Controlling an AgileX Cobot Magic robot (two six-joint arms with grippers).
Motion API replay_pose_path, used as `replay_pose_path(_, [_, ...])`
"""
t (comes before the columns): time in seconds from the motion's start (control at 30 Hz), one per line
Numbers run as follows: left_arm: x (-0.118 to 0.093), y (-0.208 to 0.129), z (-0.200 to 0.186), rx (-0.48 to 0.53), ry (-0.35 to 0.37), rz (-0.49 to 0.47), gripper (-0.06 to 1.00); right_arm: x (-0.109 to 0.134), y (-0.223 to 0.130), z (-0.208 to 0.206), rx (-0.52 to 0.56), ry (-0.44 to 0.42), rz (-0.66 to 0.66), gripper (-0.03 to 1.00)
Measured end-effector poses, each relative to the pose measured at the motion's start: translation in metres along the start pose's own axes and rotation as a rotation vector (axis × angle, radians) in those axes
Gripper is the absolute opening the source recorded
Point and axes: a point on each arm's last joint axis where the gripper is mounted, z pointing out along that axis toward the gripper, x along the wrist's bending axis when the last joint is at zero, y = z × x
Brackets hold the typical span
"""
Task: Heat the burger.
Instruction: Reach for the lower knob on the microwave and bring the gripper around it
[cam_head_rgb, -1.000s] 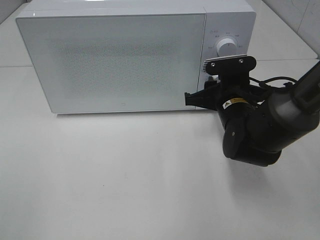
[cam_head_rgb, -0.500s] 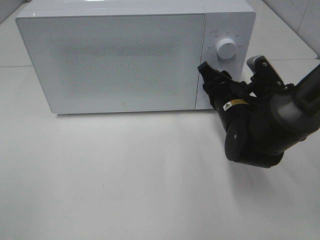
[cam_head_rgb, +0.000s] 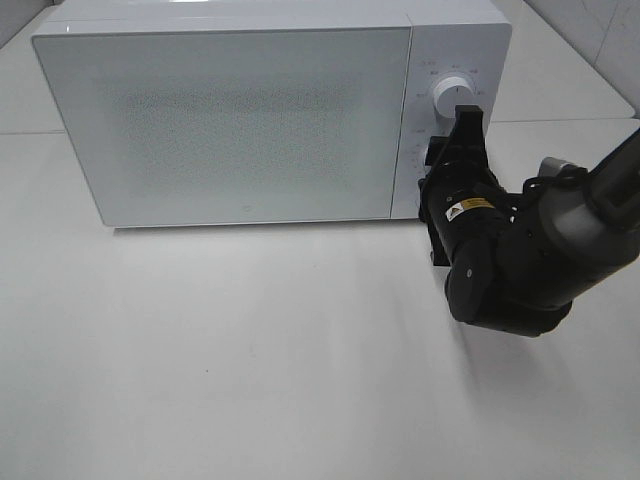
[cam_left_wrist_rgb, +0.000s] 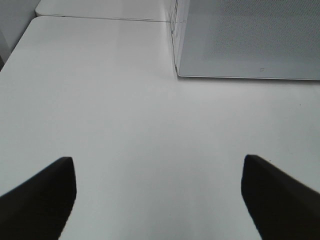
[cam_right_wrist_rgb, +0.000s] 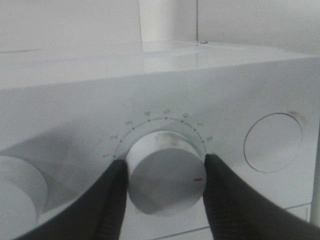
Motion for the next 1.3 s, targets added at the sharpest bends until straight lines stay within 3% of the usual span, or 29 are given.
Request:
replay_pose_path(0.27, [0.0000,0.0000,0.0000,0.000,0.000,0.000,0.82,0.0001,0.0002,0.0000,-0.002,0.002,0.143,0.44])
replay_pose_path(1.3, [0.0000,0.0000,0.0000,0.000,0.000,0.000,0.82,0.0000,0.0001,-0.0003,-0.006,0.001,0.110,0.44])
